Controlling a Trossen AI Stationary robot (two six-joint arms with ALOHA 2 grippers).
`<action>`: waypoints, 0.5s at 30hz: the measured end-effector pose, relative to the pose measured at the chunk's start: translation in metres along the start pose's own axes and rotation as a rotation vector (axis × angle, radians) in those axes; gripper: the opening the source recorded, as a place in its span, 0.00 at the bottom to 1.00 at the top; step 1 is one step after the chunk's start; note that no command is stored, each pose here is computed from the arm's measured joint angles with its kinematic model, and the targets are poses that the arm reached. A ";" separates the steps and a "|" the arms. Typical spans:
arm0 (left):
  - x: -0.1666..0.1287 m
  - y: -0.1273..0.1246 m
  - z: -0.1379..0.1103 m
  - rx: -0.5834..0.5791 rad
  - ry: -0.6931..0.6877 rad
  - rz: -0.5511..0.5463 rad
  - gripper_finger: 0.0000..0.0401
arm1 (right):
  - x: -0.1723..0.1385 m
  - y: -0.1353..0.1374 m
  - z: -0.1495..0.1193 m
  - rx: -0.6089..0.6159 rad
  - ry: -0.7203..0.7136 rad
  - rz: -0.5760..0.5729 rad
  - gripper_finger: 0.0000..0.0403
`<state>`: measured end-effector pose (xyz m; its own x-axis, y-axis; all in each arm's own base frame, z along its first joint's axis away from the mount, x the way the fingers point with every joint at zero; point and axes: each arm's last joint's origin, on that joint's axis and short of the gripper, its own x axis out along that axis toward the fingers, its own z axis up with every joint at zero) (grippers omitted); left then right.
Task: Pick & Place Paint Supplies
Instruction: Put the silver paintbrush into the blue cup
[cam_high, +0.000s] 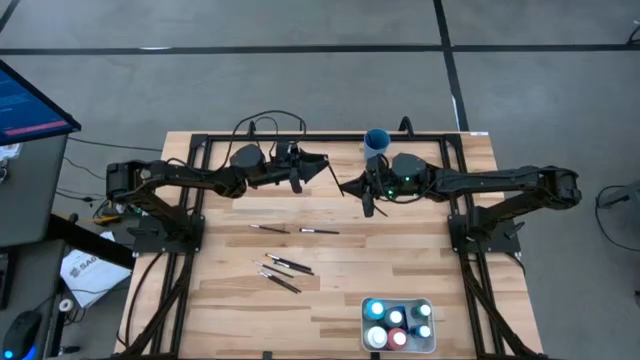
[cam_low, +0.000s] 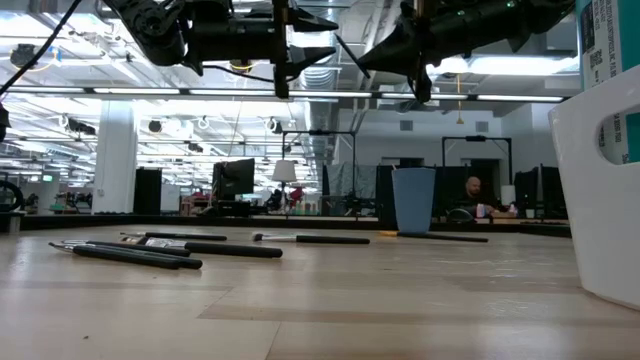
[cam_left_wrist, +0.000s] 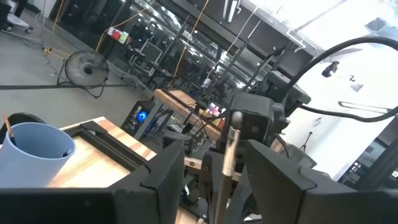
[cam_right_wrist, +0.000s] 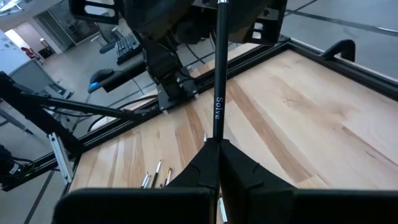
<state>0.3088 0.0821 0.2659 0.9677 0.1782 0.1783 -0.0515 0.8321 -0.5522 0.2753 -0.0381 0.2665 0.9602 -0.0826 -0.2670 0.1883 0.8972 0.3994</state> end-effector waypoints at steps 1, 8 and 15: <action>0.000 0.000 0.000 0.000 0.001 0.000 0.39 | 0.000 0.001 0.000 -0.001 0.001 0.002 0.00; 0.000 0.000 -0.001 0.000 0.015 -0.015 0.24 | 0.000 0.002 -0.001 -0.002 0.003 0.007 0.00; 0.002 0.002 -0.005 -0.016 0.039 -0.032 0.02 | 0.000 0.003 -0.002 -0.003 0.013 0.008 0.00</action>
<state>0.3120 0.0814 0.2609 0.9777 0.1311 0.1644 -0.0170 0.8285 -0.5597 0.2757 -0.0346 0.2655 0.9590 -0.0699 -0.2747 0.1798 0.8992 0.3988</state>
